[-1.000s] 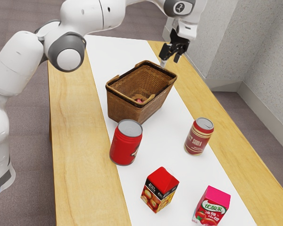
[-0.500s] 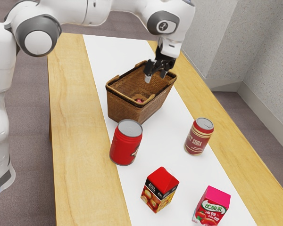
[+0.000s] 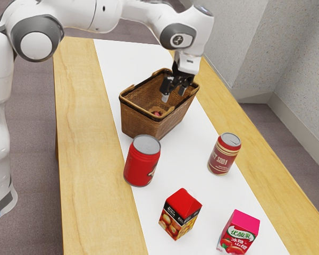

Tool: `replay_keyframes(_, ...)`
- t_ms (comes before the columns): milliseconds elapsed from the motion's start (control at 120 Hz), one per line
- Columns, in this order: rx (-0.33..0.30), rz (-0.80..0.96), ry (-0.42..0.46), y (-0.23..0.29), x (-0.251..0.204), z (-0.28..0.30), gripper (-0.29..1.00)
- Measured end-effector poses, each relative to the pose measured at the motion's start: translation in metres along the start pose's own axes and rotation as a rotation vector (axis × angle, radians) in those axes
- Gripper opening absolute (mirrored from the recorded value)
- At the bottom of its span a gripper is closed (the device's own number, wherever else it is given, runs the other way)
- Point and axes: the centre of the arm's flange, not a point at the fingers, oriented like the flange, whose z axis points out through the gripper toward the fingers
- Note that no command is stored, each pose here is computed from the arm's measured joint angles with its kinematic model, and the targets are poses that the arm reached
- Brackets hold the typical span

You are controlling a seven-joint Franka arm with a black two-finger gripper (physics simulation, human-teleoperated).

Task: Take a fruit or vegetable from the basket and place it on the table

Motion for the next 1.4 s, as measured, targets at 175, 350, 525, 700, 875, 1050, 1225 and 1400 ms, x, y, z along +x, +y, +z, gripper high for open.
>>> replay_keyframes(175,0.000,-0.052,0.007,-0.005,-0.011,0.007,0.70)
replay_keyframes(350,0.002,-0.073,0.011,-0.005,-0.011,0.011,0.70)
replay_keyframes(525,-0.013,-0.089,0.007,-0.004,-0.011,0.027,0.70)
replay_keyframes(700,-0.026,-0.112,0.005,-0.002,-0.018,0.042,0.70)
replay_keyframes(875,-0.035,-0.119,0.002,0.005,-0.019,0.055,0.70)
replay_keyframes(1050,-0.039,-0.121,0.001,0.009,-0.017,0.068,0.70)
replay_keyframes(1225,-0.032,-0.124,0.005,0.010,-0.016,0.077,0.70)
replay_keyframes(1400,-0.026,-0.128,0.008,0.009,-0.016,0.081,0.70)
